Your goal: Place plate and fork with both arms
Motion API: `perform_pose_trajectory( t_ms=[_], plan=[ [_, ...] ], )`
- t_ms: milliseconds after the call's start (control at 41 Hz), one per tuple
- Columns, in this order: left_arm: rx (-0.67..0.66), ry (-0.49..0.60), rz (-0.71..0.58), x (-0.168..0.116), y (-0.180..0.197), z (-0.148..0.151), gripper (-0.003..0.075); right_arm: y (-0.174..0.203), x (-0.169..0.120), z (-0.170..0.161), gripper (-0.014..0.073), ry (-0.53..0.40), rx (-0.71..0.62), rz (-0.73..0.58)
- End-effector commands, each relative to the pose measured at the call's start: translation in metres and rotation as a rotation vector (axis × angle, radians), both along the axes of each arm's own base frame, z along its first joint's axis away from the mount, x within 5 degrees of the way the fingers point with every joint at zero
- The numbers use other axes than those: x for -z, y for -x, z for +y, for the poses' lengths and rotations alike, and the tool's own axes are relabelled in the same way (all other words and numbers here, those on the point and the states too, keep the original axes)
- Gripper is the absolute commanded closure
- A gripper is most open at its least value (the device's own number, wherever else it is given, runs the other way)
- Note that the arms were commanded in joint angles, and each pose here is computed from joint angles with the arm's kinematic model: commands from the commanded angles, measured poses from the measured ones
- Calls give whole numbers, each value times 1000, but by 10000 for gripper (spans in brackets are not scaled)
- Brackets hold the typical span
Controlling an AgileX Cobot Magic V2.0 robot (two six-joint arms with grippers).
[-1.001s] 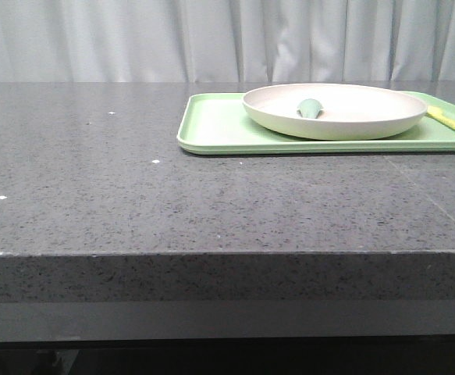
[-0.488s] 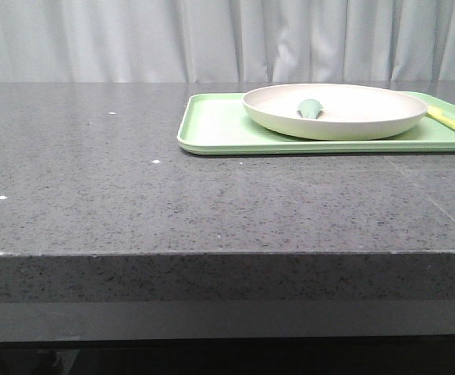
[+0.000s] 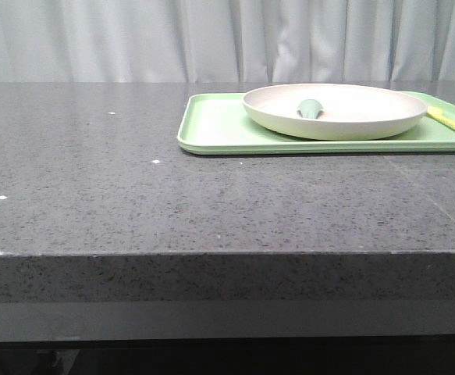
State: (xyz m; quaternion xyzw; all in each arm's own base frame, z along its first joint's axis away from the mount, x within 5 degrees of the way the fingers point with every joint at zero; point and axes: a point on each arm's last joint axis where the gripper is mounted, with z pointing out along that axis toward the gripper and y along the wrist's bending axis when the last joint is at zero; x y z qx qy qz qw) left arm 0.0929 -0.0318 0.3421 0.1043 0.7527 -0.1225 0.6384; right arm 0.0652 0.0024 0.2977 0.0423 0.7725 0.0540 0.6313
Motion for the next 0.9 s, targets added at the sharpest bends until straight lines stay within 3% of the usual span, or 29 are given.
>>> perform_pose_trajectory(
  t_ms=[0,635,879],
  plan=[
    [6,47,-93,-16,0,0,738,-1,-15,0,658,12,1,-101],
    [5,45,-94,-16,0,0,738,-1,-15,0,658,12,1,-101],
    [-48,65,-103,0,8,7,738,-1,-15,0,658,12,1,-101]
  ],
)
